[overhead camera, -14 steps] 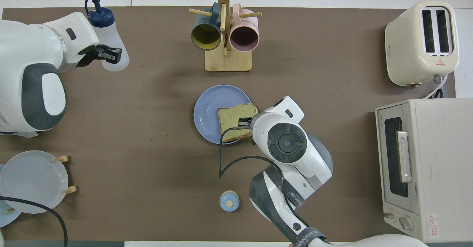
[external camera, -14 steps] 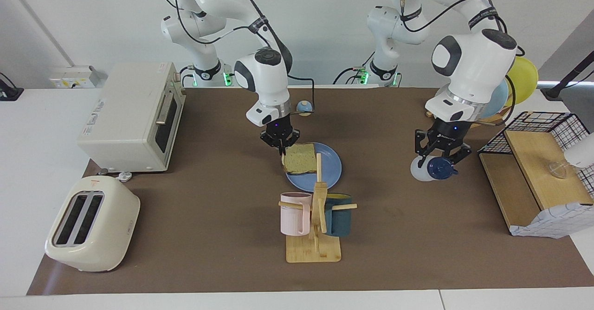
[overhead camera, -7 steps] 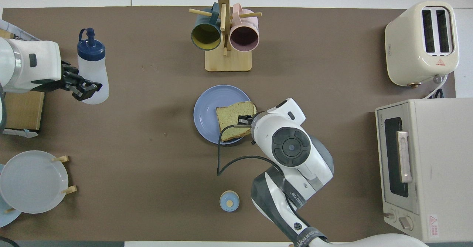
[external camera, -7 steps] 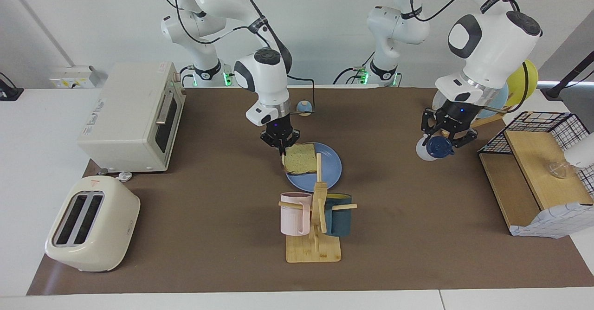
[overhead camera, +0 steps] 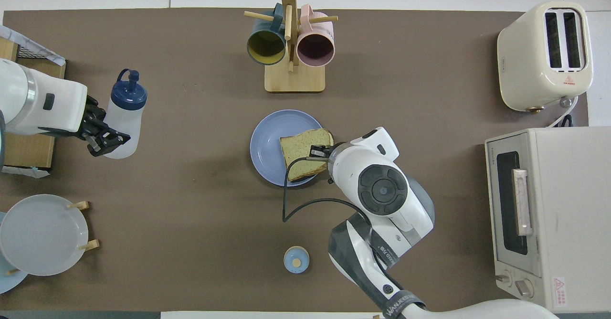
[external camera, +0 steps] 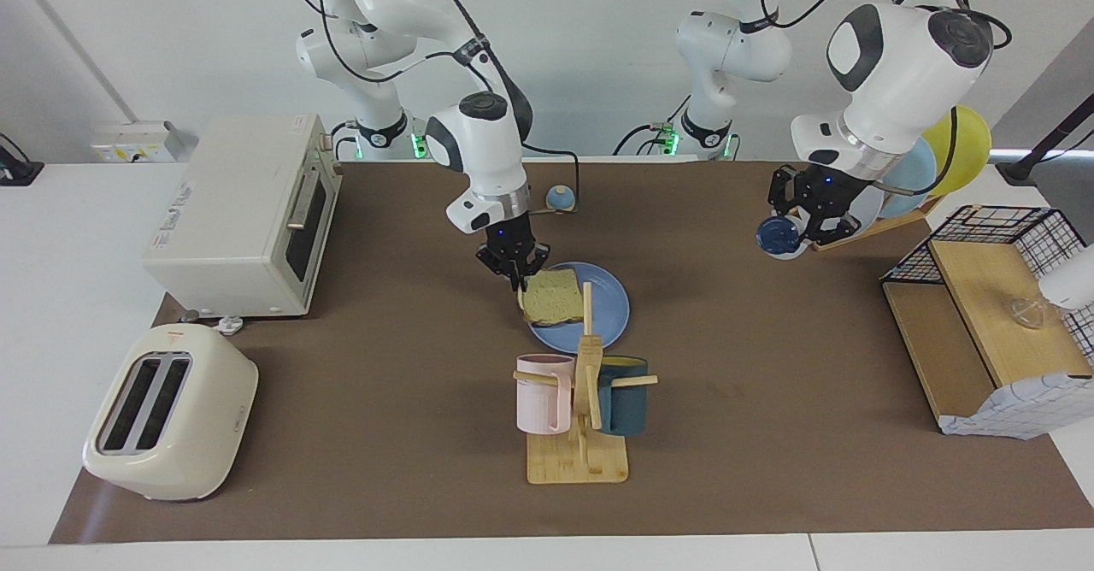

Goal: Put bread on plate and add seasoning
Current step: 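Lift the bottle with the left gripper while the right gripper rises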

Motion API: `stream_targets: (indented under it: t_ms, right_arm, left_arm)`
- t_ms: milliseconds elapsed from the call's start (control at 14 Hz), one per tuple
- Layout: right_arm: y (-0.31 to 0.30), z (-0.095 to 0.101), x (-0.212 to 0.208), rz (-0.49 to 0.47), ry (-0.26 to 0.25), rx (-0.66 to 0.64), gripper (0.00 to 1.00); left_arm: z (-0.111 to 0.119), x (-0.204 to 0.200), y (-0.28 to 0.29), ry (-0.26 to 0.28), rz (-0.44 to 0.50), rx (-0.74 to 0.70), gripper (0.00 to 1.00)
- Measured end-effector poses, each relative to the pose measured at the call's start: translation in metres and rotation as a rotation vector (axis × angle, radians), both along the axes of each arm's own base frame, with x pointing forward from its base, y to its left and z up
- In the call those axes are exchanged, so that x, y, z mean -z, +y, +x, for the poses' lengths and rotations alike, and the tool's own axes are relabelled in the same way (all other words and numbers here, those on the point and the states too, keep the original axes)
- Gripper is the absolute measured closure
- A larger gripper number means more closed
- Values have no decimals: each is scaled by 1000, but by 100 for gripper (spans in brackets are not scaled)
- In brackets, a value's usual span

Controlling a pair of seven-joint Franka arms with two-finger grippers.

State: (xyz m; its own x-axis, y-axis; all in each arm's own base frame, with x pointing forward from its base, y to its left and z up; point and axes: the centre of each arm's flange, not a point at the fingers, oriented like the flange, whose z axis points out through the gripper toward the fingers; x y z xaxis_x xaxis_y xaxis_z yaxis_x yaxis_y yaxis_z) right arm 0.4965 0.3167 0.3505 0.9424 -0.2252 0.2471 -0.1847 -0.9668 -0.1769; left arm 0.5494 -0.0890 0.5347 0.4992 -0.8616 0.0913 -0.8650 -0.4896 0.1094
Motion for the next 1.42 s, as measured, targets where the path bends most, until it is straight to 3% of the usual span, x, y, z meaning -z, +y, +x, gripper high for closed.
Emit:
stream_targets:
  t_ms: [427, 498, 925, 1068, 1210, 1424]
  right_arm:
    - [4, 1, -7, 11, -16, -4, 6]
    - [5, 2, -10, 14, -21, -4, 0]
    - [23, 1, -46, 26, -47, -24, 0]
    - [29, 11, -79, 13, 31, -7, 0]
    - [33, 21, -120, 84, 110, -15, 0]
    - [32, 33, -171, 204, 161, 4, 0]
  left_arm:
    - [-10, 7, -7, 16, 0, 117, 58]
    - [-11, 7, -8, 17, 4, 136, 58]
    - [-24, 8, -28, 62, 6, 277, 58]
    - [-29, 8, -27, 85, -1, 346, 58]
    - [-34, 8, -28, 108, -2, 392, 58]
    - [-43, 5, -45, 121, 21, 448, 58]
